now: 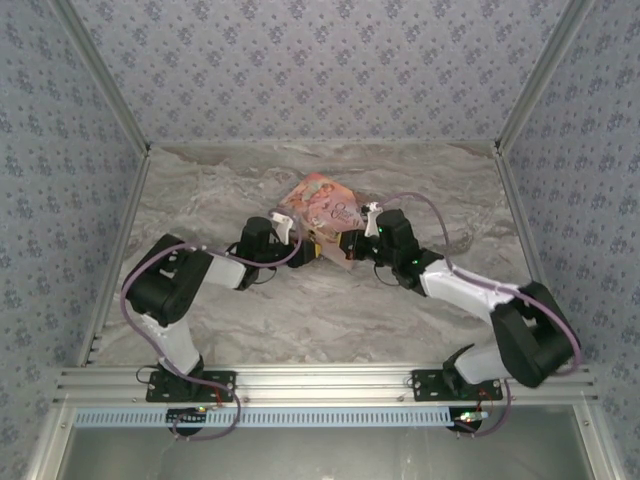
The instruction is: Unlock a padlock with a key
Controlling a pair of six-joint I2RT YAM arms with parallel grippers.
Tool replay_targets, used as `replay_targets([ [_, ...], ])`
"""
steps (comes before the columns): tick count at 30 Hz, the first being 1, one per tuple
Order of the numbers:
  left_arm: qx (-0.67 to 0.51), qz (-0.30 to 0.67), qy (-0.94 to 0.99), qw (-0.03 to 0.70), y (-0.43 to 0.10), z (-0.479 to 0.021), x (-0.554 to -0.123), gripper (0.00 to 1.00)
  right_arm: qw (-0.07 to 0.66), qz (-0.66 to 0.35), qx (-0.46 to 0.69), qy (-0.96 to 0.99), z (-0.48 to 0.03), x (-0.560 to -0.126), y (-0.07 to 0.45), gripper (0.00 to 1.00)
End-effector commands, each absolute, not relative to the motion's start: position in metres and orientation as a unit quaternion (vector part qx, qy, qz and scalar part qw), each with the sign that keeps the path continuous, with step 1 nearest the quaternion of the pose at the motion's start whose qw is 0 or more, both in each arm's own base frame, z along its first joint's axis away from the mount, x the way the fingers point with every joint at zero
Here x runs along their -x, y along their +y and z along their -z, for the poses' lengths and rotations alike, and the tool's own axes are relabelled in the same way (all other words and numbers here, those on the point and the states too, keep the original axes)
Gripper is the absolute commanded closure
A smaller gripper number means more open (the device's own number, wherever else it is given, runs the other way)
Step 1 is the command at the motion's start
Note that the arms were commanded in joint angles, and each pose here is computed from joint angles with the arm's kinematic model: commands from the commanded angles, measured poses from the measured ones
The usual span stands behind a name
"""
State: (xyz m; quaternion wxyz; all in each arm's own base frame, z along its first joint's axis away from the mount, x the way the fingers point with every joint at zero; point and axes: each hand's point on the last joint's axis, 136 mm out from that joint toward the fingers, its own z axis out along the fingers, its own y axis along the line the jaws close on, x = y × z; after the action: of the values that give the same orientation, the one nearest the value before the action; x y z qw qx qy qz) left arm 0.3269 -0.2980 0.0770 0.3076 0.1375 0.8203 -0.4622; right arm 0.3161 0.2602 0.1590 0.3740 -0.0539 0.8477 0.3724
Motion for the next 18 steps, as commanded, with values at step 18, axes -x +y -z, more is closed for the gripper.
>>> replay_targets([
  [18,-0.030,0.528,0.821,0.213,-0.343,-0.141,-0.305,0.76,0.463,-0.227,0.186,0.836,-0.109,-0.234,0.233,1.00],
])
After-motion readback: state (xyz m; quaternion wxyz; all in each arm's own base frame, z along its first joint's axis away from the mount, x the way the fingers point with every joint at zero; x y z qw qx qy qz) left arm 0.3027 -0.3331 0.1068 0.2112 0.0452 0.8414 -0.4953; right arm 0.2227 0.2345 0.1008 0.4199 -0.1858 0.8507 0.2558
